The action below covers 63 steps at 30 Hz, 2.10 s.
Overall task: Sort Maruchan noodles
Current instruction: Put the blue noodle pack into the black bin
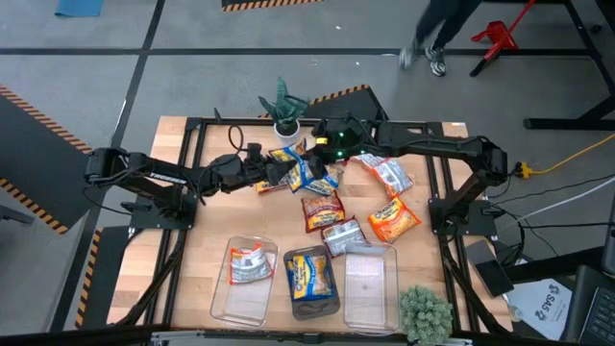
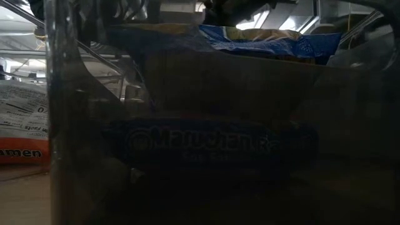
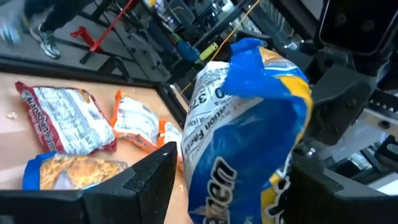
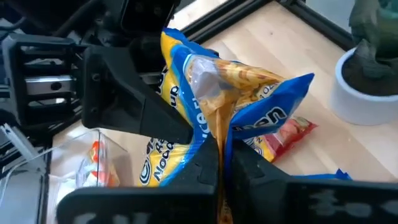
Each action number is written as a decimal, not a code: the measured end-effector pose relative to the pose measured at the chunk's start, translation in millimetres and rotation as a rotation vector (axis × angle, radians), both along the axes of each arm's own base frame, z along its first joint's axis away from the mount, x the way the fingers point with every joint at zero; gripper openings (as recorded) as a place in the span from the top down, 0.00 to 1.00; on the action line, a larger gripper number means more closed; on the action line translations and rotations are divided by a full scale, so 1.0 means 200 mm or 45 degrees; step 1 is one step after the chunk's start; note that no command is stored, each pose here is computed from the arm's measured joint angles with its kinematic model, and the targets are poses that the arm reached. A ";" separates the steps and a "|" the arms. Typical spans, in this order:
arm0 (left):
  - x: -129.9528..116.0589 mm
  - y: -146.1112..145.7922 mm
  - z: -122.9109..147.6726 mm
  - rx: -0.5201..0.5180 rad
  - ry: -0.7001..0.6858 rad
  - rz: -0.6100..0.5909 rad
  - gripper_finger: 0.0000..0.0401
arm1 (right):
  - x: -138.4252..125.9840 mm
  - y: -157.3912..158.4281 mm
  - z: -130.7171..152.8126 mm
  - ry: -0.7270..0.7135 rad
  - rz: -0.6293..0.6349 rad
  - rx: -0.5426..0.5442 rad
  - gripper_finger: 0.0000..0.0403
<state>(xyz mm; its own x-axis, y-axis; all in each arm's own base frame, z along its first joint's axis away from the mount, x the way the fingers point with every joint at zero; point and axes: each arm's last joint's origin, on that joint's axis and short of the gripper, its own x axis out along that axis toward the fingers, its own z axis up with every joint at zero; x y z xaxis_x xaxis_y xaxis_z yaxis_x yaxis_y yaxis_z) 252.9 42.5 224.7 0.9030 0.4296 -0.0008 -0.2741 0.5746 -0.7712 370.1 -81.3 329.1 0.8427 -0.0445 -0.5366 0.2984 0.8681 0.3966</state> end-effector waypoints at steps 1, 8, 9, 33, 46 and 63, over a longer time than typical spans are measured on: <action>0.00 0.00 0.00 0.000 0.000 -0.002 0.42 | 0.00 0.01 0.00 0.001 0.001 -0.003 1.00; 0.01 -0.04 0.00 0.001 0.001 -0.043 0.56 | 0.01 0.04 0.00 0.006 0.003 -0.013 0.99; 0.01 -0.05 0.00 0.001 0.002 -0.049 0.59 | 0.01 0.04 0.00 0.006 0.010 -0.008 0.97; 0.10 -0.48 0.19 0.104 0.069 -0.467 0.78 | -0.64 0.21 0.56 -0.096 -0.086 -0.111 0.61; 0.16 -1.06 0.48 0.333 0.320 -0.405 0.78 | -0.81 0.38 0.60 -0.063 -0.135 -0.162 0.61; 0.34 -1.55 0.12 0.489 0.564 -0.419 0.78 | -0.83 0.58 0.59 -0.053 0.021 -0.144 0.61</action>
